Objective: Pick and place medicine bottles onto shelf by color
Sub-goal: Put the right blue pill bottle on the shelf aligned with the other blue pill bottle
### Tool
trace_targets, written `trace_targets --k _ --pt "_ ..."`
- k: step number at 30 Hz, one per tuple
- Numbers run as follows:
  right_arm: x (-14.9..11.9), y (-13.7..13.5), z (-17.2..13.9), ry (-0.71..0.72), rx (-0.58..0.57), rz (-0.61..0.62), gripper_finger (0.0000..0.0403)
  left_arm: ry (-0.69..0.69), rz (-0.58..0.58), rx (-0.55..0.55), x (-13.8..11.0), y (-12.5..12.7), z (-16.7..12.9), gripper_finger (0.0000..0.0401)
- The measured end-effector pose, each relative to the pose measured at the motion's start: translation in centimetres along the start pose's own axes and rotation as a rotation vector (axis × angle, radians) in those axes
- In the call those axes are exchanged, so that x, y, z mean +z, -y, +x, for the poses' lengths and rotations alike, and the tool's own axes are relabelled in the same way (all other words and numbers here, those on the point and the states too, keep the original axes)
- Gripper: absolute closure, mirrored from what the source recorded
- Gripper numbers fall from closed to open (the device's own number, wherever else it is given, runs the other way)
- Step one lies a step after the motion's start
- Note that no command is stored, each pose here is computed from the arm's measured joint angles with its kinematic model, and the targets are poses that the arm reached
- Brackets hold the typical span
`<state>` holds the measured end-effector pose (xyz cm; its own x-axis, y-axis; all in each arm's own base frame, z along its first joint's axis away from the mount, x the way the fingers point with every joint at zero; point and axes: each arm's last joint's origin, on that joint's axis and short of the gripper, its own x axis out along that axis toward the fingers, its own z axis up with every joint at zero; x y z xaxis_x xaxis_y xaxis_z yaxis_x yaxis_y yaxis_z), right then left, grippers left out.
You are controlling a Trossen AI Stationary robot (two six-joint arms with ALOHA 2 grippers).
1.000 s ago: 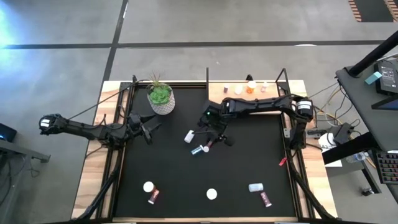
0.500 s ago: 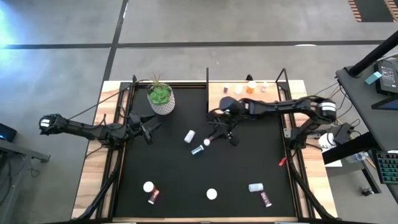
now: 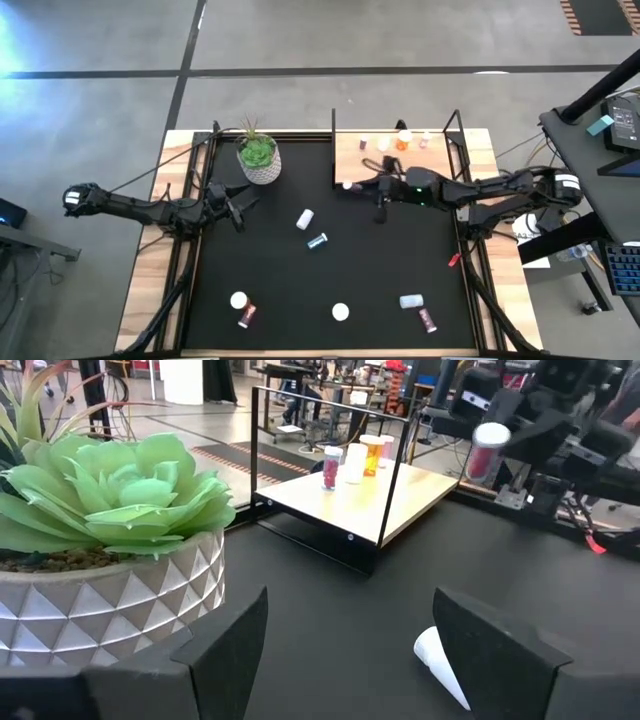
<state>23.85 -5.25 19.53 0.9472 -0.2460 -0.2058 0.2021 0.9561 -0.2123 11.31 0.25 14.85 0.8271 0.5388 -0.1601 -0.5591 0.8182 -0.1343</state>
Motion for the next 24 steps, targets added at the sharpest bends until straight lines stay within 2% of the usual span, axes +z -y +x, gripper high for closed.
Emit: trace_targets --k 3,6,10,15,19,24 --pt "-0.9 0.2 -0.9 0.056 -0.126 0.09 0.0338 0.001 0.0 0.0 0.0 0.0 0.0 0.0131" --pt "-2.1 0.2 -1.5 0.076 -0.208 0.128 0.0338 0.0 0.0 0.0 0.0 0.0 0.0 0.0131" --pt "-3.3 -0.1 -2.0 0.04 -0.203 0.141 0.0338 0.0 0.0 0.0 0.0 0.0 0.0 0.0131" --pt "-3.8 -0.2 -2.1 0.017 -0.198 0.231 0.0337 0.0 0.0 0.0 0.0 0.0 0.0 0.0131" --pt "-3.7 0.0 -1.3 -0.122 -0.205 0.304 0.0315 0.0 0.0 0.0 0.0 0.0 0.0 0.0131" --pt "-2.4 0.4 -0.2 -0.36 -0.25 0.343 0.0267 0.0 0.0 0.0 0.0 0.0 0.0 0.0131"
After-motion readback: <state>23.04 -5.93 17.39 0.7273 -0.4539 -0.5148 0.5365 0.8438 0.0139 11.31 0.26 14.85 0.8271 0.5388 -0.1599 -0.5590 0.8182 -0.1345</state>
